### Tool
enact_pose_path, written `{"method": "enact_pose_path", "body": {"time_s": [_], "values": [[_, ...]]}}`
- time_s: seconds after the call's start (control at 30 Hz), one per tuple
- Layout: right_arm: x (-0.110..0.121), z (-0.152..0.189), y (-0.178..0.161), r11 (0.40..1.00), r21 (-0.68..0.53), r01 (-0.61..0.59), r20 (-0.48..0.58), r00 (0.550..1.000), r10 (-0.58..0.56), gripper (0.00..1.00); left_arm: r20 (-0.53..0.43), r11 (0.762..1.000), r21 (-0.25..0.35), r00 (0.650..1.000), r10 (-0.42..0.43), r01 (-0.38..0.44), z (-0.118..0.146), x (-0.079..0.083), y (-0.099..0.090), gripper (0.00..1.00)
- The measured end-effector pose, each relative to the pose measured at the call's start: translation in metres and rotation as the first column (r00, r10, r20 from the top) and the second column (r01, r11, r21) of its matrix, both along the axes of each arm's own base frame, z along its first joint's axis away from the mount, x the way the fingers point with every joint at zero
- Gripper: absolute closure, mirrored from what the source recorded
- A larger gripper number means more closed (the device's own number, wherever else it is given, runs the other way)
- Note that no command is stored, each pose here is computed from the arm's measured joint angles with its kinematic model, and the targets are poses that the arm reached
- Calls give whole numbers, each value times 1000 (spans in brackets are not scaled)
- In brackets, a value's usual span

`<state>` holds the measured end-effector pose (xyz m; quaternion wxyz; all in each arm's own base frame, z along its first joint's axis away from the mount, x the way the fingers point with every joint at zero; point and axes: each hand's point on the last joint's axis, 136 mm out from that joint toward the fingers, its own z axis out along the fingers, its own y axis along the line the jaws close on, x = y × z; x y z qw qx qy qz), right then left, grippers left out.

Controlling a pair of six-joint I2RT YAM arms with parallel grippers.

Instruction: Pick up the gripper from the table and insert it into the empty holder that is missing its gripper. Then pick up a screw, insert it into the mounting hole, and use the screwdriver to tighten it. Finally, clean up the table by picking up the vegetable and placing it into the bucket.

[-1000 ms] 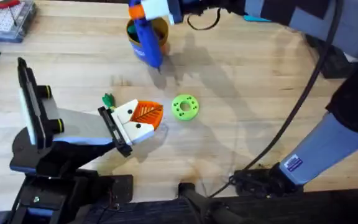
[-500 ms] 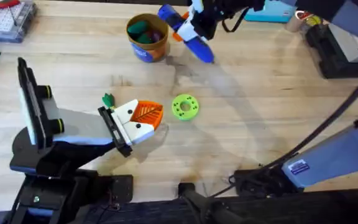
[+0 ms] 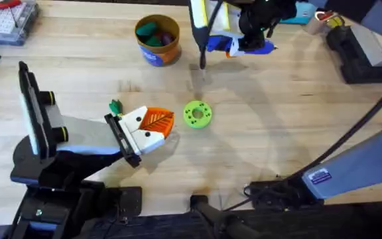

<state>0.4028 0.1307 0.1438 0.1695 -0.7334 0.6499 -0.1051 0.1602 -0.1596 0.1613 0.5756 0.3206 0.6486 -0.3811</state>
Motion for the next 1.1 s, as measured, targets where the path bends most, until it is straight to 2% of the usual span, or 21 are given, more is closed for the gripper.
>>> {"method": "enact_pose_path", "body": {"time_s": [0.1, 0.37, 0.63, 0.67, 0.7, 0.83, 0.87, 0.9, 0.97, 1.1], "values": [[1, -25, -15, 1000, -25, -13, 0, 1000, 13, 976, 0, 1000, 0, 1000, 0, 0, 0, 0, 0, 997], [-19, -93, -38, 996, -72, -57, -41, 998, 54, 976, 0, 1000, 0, 1000, 1, -1, 0, 0, 0, 997], [-25, -106, -38, 993, -78, -87, -48, 995, 84, 976, 0, 1000, 0, 1000, 2, -2, 0, 0, 0, 997], [-25, -106, -38, 993, -78, -87, -47, 995, 84, 952, 0, 1000, 0, 1000, 2, -2, 0, 0, 0, 997], [-25, -106, -38, 993, -78, -87, -48, 995, 83, 831, 0, 1000, 0, 1000, 2, -2, 0, 0, 0, 997], [-21, -101, -37, 994, -73, -85, -23, 996, 84, 243, 0, 1000, 0, 1000, 2, -2, 0, 0, 0, 997], [-19, -99, -36, 994, -72, -85, -11, 996, 84, 102, 4, 1000, 2, 1000, 2, -2, 0, 0, 0, 948], [-18, -97, -36, 994, -69, -82, -5, 997, 82, 29, 7, 1000, 4, 1000, 2, -2, 0, 0, 0, 876], [-20, -96, -36, 995, -69, -78, -12, 997, 78, 14, 5, 1000, 3, 1000, 2, -2, 0, 0, 0, 712], [-20, -97, -35, 995, -66, -72, -15, 997, 71, 14, 4, 1000, 3, 1000, 2, -2, 0, 0, 0, 106]]}}
